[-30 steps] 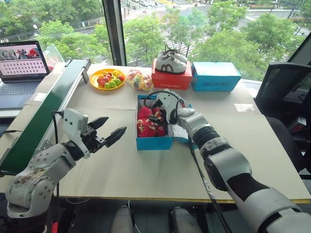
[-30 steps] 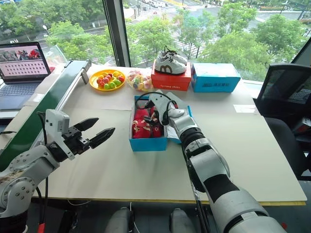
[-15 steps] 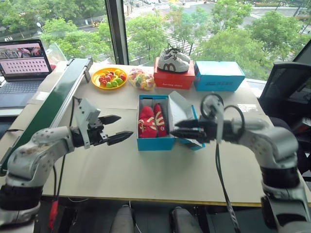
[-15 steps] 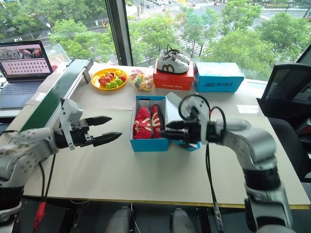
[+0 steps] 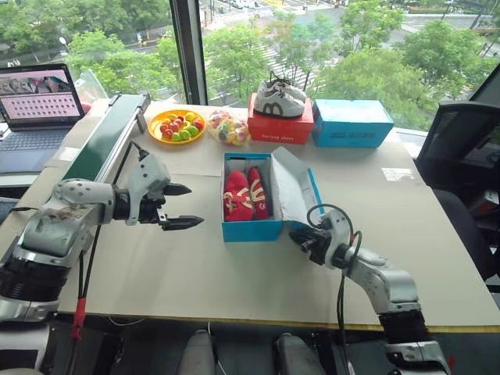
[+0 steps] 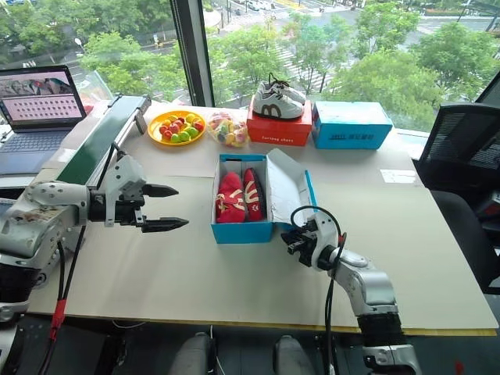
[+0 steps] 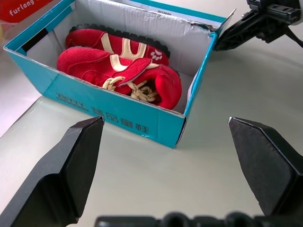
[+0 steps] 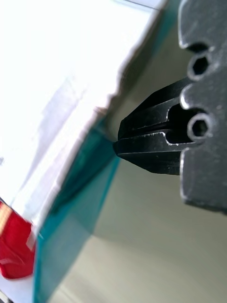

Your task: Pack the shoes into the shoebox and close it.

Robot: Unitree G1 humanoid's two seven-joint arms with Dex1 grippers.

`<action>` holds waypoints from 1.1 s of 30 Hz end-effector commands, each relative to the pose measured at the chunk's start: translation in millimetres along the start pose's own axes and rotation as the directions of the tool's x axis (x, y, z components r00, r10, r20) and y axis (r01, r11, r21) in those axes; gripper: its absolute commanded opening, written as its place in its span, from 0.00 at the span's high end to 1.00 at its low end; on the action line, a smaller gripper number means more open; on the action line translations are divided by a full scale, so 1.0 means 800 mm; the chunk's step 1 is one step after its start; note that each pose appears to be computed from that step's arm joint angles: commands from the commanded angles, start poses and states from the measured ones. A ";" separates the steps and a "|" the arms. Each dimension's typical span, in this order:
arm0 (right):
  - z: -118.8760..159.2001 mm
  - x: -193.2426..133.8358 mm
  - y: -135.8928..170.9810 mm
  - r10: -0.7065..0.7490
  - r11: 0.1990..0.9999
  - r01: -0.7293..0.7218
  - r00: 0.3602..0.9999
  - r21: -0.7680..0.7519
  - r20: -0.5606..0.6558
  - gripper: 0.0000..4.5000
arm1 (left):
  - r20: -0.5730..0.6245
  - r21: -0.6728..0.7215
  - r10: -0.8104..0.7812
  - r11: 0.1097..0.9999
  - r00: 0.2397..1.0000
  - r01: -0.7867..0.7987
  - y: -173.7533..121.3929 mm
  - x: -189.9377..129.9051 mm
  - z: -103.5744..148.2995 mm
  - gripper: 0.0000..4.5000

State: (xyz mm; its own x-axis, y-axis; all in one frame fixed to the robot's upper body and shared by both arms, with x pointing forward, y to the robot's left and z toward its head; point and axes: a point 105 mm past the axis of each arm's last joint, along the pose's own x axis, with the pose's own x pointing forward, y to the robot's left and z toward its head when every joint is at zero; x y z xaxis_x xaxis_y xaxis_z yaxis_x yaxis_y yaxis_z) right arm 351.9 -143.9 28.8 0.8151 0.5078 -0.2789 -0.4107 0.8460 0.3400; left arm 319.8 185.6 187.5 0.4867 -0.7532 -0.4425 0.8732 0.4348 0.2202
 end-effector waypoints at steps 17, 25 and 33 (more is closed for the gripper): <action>0.189 -0.036 0.155 0.513 0.858 -0.462 0.786 -0.224 0.344 1.00 | 0.020 0.044 0.093 0.995 0.996 -0.093 0.009 -0.027 0.014 0.00; 0.206 -0.012 0.188 0.577 0.780 -0.474 0.798 -0.409 0.175 1.00 | 0.007 0.031 0.144 0.989 0.990 -0.144 0.004 -0.040 0.009 0.00; 0.199 0.065 0.210 0.585 0.711 -0.483 0.810 -0.511 0.047 1.00 | 0.023 -0.016 0.191 0.982 0.981 -0.190 -0.010 -0.040 0.000 0.00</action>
State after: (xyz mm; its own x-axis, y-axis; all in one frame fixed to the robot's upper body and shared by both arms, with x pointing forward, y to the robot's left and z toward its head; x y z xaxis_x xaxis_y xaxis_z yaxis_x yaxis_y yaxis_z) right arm 382.3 -10.3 214.4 0.4479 0.8938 0.0244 -0.8937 0.4483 -0.0170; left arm 300.9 207.3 189.2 0.6179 -0.6689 -0.4131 0.7837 0.5662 0.2555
